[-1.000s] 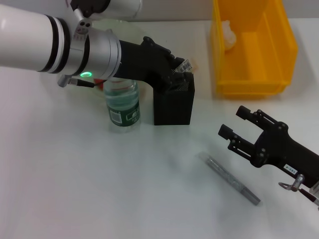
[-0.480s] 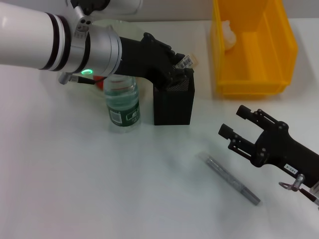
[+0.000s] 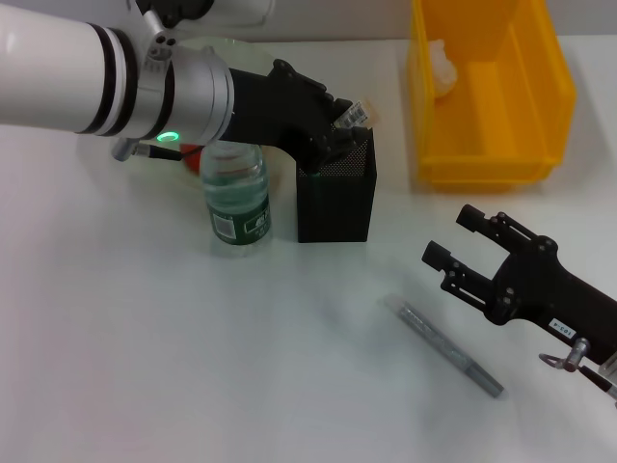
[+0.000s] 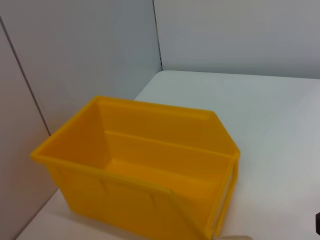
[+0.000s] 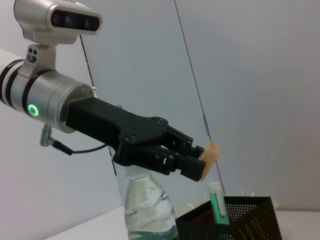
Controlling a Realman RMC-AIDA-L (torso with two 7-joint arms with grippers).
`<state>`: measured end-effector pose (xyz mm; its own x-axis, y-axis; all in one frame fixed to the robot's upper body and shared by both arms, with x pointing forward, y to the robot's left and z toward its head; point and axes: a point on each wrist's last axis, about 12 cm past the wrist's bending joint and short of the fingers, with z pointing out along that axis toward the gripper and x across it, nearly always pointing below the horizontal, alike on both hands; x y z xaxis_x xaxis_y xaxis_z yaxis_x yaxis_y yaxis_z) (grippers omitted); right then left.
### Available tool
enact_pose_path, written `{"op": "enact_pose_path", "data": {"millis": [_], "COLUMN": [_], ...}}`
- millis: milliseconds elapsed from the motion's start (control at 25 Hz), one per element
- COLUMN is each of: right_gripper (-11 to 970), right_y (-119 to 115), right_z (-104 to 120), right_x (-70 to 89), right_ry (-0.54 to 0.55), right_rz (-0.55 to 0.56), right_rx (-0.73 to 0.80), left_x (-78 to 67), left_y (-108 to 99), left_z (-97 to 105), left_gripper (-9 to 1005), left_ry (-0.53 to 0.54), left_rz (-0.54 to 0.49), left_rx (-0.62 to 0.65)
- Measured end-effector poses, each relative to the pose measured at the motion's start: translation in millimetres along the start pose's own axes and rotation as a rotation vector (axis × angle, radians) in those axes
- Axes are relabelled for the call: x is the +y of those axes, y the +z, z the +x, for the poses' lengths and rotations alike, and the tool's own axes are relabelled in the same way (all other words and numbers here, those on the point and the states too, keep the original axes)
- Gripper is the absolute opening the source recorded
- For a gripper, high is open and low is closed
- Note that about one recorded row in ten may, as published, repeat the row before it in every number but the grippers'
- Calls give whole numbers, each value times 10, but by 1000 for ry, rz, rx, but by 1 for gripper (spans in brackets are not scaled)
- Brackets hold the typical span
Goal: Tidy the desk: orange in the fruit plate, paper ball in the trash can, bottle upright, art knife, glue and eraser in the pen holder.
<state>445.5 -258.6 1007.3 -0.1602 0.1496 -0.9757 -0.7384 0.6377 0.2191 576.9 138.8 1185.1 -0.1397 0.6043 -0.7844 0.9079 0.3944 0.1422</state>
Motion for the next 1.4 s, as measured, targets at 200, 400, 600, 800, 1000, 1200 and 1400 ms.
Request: {"op": "enact_pose_path", "data": {"millis": [200,400,600,800,1000,1200,1400], "right_gripper": [728,728,728,727,727,727,727], "right_y": [-3,-4,-4,-4,-5,-27,-43], "right_z": [0,0,0,-2,-8,-12,-12], "right_x": [2,6,8,11,10,19,18], "right_ry": [0,1,1,1,1,5,6], "right_rz": [-1,-3,-5,-7,-6,-4,-2], "right_rx": [-1,-1,-2,-3,-8,-19,-20], "left_x": [-9,-8,-6,-7,-20,-71,-136], "left_y": [12,13,24,27,-4,-105,-266], "left_z": [-1,3,18,21,-14,-103,-154], "left_gripper": [284,284,306,348,378,382,386], "left_ry": [5,4,-3,-3,9,22,25], "left_rz": [-1,-1,-2,-1,-4,-3,13], "left_rx": [3,4,7,8,-11,-68,-176]}}
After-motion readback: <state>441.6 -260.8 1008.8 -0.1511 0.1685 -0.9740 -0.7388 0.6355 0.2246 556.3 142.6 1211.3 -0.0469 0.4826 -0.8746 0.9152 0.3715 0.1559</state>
